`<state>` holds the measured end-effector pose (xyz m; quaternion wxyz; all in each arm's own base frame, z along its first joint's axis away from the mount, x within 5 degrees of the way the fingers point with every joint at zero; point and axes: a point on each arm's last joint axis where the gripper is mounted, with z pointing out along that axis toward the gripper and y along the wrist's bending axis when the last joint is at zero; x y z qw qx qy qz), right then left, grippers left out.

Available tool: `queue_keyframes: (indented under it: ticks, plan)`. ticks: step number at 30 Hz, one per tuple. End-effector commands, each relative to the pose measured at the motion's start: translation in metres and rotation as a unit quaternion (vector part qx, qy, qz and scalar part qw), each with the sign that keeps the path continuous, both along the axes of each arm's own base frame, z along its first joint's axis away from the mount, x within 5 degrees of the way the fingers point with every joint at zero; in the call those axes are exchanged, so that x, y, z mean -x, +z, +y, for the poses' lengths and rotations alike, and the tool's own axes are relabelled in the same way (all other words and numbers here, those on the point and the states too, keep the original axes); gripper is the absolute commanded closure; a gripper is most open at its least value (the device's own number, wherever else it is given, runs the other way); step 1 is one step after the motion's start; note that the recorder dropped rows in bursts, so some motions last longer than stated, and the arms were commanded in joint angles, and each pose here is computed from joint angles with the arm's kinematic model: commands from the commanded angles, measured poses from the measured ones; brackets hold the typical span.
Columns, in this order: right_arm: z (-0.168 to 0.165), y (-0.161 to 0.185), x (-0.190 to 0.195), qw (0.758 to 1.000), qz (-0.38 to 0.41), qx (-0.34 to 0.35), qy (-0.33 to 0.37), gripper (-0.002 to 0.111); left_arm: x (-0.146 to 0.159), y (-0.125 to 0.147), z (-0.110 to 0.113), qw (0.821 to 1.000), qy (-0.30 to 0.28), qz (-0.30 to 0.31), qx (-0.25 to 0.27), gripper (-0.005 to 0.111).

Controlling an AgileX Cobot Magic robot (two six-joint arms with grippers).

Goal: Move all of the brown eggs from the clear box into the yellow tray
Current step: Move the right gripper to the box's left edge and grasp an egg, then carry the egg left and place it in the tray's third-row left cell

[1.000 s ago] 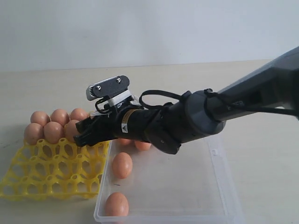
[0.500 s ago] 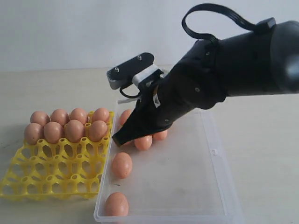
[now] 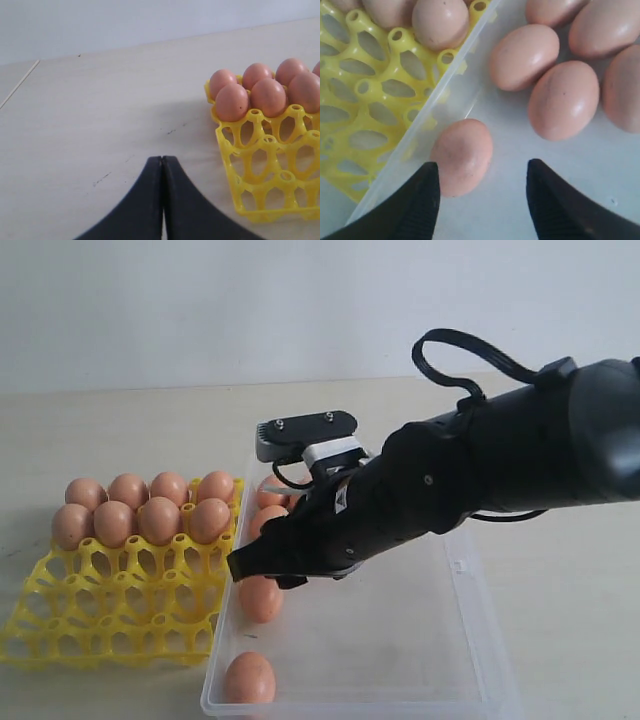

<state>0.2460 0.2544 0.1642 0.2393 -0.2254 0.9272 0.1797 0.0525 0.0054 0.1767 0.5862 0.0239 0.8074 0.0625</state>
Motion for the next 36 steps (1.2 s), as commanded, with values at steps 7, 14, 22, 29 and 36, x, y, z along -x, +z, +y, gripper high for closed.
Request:
queue_keyframes:
  ticks: [7, 14, 22, 29, 36]
  plan:
    - [0.004, -0.021, -0.005, 0.999, 0.021, -0.015, -0.038, 0.056, 0.0, 0.002, -0.001, 1.0, -0.004, -0.01, 0.003, 0.107]
    - [0.017, -0.013, -0.004, 0.999, 0.011, -0.026, -0.023, 0.056, 0.0, 0.002, -0.001, 1.0, -0.004, -0.01, 0.003, 0.107]
    - [0.025, -0.026, -0.01, 1.0, 0.026, -0.009, -0.014, 0.056, 0.0, 0.002, -0.001, 1.0, -0.004, -0.01, 0.003, 0.107]
    - [0.027, -0.041, -0.012, 0.999, 0.032, 0.002, -0.014, 0.056, 0.0, 0.002, -0.001, 1.0, -0.004, -0.01, 0.003, 0.107]
    - [0.027, -0.053, -0.014, 0.999, 0.03, 0.01, -0.01, 0.073, 0.0, 0.002, -0.001, 1.0, -0.004, -0.01, 0.003, 0.107]
